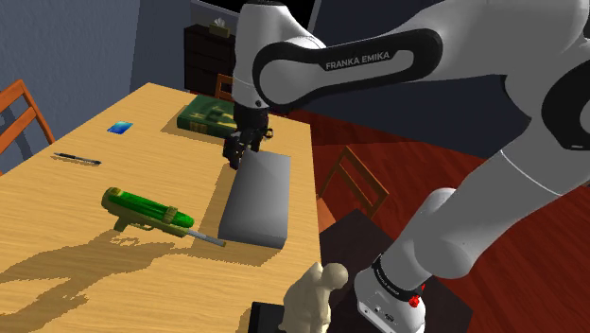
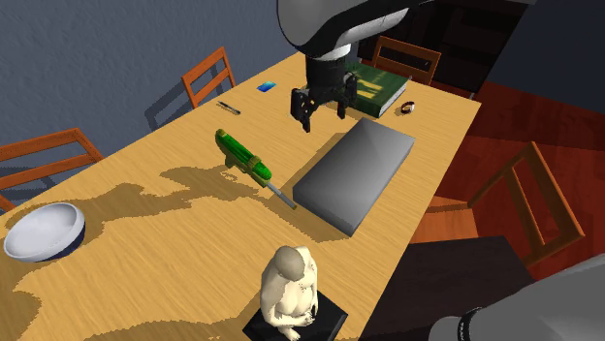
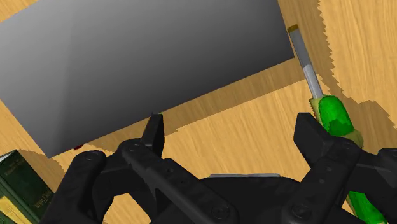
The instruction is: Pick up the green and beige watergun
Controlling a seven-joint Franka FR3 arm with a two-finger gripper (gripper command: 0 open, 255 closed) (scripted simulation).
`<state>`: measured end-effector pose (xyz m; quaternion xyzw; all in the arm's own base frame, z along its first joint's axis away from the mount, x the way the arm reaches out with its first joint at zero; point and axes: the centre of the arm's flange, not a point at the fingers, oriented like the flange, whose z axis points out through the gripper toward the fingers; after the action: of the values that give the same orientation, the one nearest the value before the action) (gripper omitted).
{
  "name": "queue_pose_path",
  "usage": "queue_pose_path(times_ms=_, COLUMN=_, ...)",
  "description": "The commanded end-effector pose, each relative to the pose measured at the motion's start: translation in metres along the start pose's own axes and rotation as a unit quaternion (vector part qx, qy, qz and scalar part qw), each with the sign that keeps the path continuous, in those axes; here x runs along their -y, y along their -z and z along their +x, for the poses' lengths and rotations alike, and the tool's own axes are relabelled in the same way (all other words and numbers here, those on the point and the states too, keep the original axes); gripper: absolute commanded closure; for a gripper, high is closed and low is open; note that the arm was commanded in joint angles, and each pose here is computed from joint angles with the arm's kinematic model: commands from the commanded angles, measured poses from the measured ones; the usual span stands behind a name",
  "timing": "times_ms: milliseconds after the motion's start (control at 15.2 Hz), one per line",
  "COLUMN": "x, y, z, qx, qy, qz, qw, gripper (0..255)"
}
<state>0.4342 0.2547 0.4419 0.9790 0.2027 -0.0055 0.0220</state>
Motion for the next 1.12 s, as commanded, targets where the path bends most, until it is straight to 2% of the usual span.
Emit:
queue_pose_path(times_ms=0, x=0.021, y=-0.012, z=0.016, qx=-0.001, qy=0.017, qz=0.001, qw=0.9998, gripper=0)
queue_pose_path(times_ms=396, x=0.081, y=-0.046, z=0.054, qx=-0.002, qy=0.068, qz=0.001, qw=0.9977, gripper=0)
queue_pose_path(times_ms=858, x=0.155, y=-0.085, z=0.091, qx=-0.003, qy=0.127, qz=0.001, qw=0.9919, gripper=0)
queue_pose_path(times_ms=1056, x=0.162, y=-0.099, z=0.094, qx=-0.004, qy=0.132, qz=0.001, qw=0.9912, gripper=0)
